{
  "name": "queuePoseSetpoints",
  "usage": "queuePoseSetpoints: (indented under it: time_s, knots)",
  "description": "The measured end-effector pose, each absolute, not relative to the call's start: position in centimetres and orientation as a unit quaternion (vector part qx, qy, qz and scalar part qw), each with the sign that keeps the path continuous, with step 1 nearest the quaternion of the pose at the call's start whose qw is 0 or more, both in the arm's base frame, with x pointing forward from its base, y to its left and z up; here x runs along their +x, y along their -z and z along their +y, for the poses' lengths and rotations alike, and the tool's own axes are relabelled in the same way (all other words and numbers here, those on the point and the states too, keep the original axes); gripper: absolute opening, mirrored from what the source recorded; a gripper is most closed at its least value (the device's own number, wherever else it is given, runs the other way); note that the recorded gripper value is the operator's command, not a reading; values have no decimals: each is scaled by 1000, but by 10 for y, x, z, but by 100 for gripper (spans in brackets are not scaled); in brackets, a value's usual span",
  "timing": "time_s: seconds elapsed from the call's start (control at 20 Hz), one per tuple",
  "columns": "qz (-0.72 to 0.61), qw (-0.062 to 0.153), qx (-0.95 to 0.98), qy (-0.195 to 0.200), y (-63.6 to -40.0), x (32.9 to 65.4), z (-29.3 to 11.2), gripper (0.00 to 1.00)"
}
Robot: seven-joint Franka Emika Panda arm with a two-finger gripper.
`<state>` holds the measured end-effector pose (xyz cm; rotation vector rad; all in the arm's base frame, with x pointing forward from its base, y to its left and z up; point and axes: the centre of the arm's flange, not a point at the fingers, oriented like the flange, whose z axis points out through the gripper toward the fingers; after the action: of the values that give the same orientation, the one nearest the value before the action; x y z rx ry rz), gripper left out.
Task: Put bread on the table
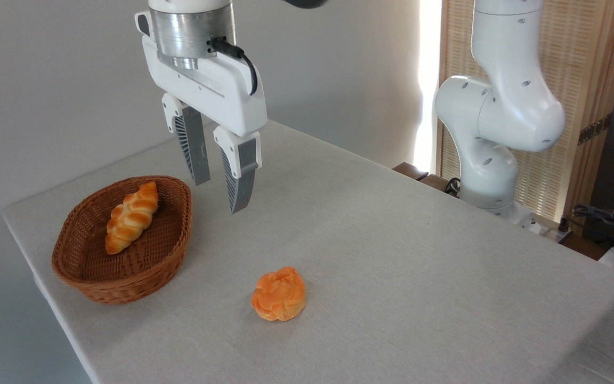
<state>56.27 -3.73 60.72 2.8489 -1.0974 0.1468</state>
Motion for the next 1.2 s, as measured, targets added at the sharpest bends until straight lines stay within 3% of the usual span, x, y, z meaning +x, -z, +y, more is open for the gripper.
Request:
queuePoseSetpoints:
  time_s: [0.25,0.5,1.2]
  knots:
    - [-353,39,934,-28,-615,564,-26,100]
    - [-358,6,934,-4,-611,565,-20,100]
    - [-361,6,933,-4,-615,571,-23,100]
